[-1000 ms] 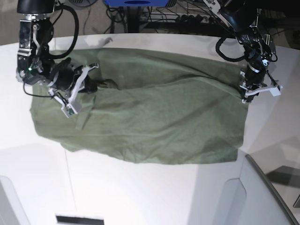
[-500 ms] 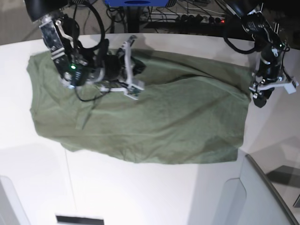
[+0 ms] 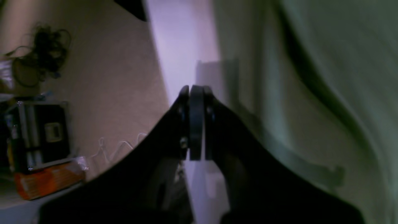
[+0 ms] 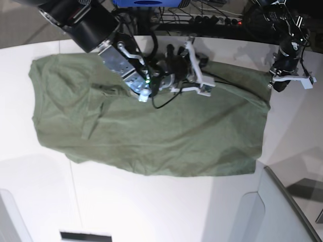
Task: Layout the t-shirt on the table in an organized manner, then fold the t-shirt properly
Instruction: 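Drag the grasped fabric with the right gripper across the shirt body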
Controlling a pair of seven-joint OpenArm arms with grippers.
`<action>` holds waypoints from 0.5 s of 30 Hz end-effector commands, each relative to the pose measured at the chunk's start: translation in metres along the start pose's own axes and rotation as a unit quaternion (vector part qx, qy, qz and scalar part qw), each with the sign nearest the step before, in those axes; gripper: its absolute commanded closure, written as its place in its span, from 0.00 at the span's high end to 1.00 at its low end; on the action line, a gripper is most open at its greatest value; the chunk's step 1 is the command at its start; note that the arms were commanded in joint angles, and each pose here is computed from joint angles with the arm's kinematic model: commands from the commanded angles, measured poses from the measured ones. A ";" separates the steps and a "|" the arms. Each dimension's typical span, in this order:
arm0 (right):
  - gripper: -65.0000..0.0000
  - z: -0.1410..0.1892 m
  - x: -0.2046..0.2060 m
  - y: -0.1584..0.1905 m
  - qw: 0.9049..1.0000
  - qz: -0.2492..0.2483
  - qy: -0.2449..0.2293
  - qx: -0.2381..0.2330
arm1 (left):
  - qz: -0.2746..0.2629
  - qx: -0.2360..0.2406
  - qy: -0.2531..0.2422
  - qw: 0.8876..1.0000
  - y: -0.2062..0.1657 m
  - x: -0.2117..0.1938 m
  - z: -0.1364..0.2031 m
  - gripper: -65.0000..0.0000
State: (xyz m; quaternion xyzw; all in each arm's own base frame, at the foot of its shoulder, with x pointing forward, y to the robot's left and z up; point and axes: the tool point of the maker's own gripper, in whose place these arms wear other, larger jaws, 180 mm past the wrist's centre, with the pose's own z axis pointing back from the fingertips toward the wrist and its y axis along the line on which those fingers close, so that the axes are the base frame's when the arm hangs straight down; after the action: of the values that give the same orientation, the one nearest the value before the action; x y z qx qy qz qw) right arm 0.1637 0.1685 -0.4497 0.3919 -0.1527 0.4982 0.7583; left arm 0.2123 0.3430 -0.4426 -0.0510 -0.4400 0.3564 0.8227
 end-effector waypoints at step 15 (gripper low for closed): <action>0.00 0.017 0.048 -0.033 0.997 0.002 -0.076 -0.024 | -0.078 0.016 -0.006 0.997 -0.014 -0.013 -0.026 0.00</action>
State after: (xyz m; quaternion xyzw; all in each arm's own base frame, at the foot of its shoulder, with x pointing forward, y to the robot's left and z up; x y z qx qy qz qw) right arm 0.2075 0.1733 -0.4355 0.4021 -0.2057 0.4648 0.7615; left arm 0.2249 0.3212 -0.4760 -0.0067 -0.4153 0.3017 0.8582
